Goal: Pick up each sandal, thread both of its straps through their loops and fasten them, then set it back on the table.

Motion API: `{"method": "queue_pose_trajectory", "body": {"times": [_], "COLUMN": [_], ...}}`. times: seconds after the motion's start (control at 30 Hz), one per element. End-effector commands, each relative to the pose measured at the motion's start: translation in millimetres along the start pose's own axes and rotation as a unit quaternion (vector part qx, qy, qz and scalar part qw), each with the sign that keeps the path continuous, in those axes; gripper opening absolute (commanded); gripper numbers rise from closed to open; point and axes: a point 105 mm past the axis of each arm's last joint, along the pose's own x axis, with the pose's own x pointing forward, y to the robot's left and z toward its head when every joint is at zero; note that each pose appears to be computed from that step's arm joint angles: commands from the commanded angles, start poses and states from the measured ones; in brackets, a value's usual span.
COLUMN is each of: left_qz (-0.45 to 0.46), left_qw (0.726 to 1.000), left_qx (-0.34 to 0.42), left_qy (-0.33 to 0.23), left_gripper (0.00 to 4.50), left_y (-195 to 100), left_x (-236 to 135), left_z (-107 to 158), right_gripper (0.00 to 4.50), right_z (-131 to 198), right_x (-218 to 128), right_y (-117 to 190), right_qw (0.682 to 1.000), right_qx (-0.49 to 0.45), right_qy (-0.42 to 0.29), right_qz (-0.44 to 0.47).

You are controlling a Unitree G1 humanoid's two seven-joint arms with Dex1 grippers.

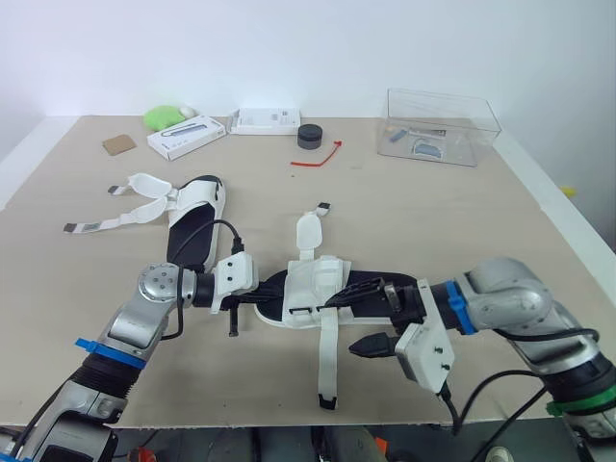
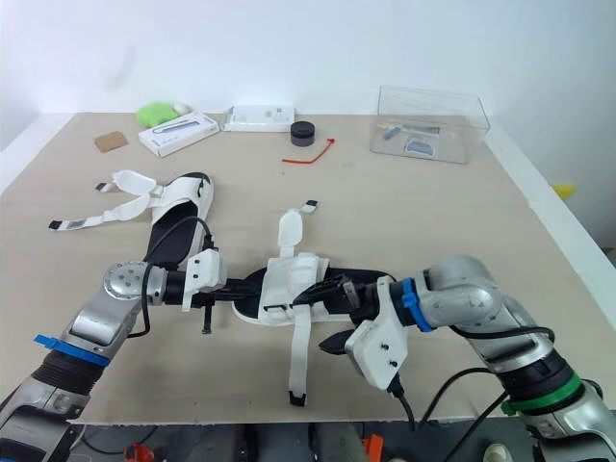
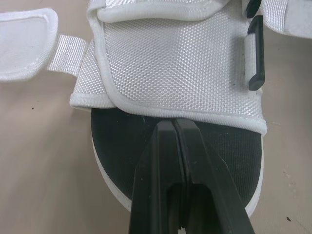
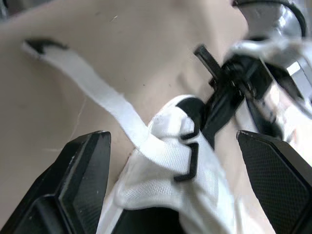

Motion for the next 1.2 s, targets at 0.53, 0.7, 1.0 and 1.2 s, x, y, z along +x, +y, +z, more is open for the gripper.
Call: {"method": "queue_pose_trajectory", "body": {"times": [0.53, 0.7, 1.0, 1.2], "left_qz": [0.005, 0.007, 0.01, 0.011], "left_qw": [1.0, 1.0, 1.0, 1.0], "left_qx": [0.0, 0.0, -0.001, -0.002], "left_qy": [0.008, 0.009, 0.01, 0.01], "left_gripper": [0.0, 0.0, 0.0, 0.0], "left_y": [0, 0, 1, 1], "left_x": [-3, -3, -4, -3], "left_z": [-2, -3, -4, -4], "right_gripper": [4.44, 3.64, 0.1, 0.1], "right_z": [9, 10, 6, 5], "right_x": [16, 16, 16, 15], "right_y": [-12, -11, -3, 3], "right_qw": [0.998, 0.998, 0.993, 0.992], "right_qx": [-0.002, 0.013, 0.085, 0.102], "right_qy": [-0.058, -0.068, -0.075, -0.07], "right_qz": [-0.013, -0.003, 0.012, 0.025]}}
